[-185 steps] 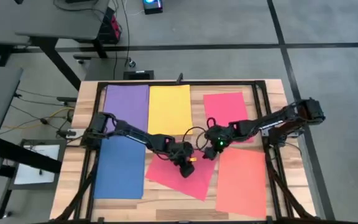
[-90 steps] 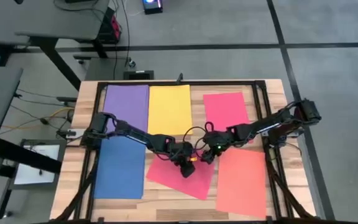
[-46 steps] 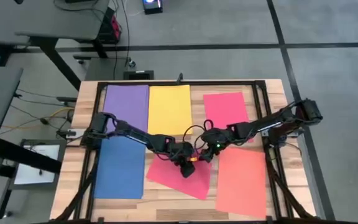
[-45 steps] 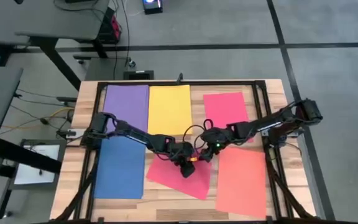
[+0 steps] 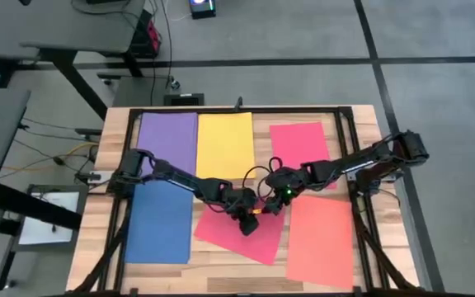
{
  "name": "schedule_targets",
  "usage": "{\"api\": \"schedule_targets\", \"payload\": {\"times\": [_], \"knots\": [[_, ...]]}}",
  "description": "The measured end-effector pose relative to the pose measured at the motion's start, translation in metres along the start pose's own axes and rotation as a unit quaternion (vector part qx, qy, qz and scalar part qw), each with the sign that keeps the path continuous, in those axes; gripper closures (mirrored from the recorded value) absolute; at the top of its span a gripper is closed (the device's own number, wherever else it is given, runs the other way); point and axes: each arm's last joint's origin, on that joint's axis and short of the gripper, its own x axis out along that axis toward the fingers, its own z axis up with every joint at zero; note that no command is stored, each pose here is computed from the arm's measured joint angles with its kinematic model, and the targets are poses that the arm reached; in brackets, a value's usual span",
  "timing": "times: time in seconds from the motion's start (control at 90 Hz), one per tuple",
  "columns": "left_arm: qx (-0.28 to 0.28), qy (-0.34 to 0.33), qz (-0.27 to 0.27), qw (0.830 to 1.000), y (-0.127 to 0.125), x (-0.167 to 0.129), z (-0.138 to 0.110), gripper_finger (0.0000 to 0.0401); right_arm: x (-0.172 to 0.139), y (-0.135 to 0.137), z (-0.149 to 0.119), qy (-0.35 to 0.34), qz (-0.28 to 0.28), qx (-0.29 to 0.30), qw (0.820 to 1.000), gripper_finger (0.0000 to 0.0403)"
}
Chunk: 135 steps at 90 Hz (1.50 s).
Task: Organize paper
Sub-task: Stack the red paper on top of the red paper
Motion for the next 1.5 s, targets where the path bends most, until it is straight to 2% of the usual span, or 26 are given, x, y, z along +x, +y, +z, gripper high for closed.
{"api": "schedule_targets", "payload": {"times": [0.244, 0.489, 0.867, 1.067, 1.233, 1.289, 1.367, 1.5], "knots": [[0.001, 0.001, 0.000, 1.000, 0.000, 0.000, 0.000, 0.0276, -0.002, 0.001, 0.002, -0.005, 0.006, 0.001, 1.000, 0.0163], [0.002, 0.000, 0.000, 1.000, 0.000, 0.000, 0.000, 0.0276, -0.007, 0.006, 0.012, -0.022, 0.037, -0.017, 0.999, 0.0163], [0.016, 0.017, -0.020, 1.000, -0.004, -0.007, 0.000, 0.0276, -0.007, -0.009, 0.002, 0.028, -0.035, -0.052, 0.998, 0.0163], [0.047, 0.015, -0.031, 0.998, -0.006, -0.014, 0.003, 0.0276, -0.007, -0.012, 0.003, 0.020, -0.052, -0.049, 0.997, 0.0163], [0.020, 0.054, -0.082, 0.995, -0.003, -0.017, 0.007, 0.0276, -0.009, -0.015, 0.008, 0.010, -0.053, -0.051, 0.997, 0.0163], [0.009, 0.068, -0.104, 0.992, -0.002, -0.019, 0.010, 0.0276, -0.011, -0.012, 0.009, 0.002, -0.043, -0.069, 0.997, 0.0163], [-0.005, 0.071, -0.125, 0.990, -0.008, -0.031, 0.014, 0.0276, -0.019, 0.003, 0.007, -0.027, -0.007, -0.122, 0.992, 0.0163], [0.029, 0.032, -0.138, 0.990, -0.042, -0.066, 0.015, 0.0276, -0.042, 0.030, 0.002, -0.071, 0.039, -0.189, 0.979, 0.0163]]}}
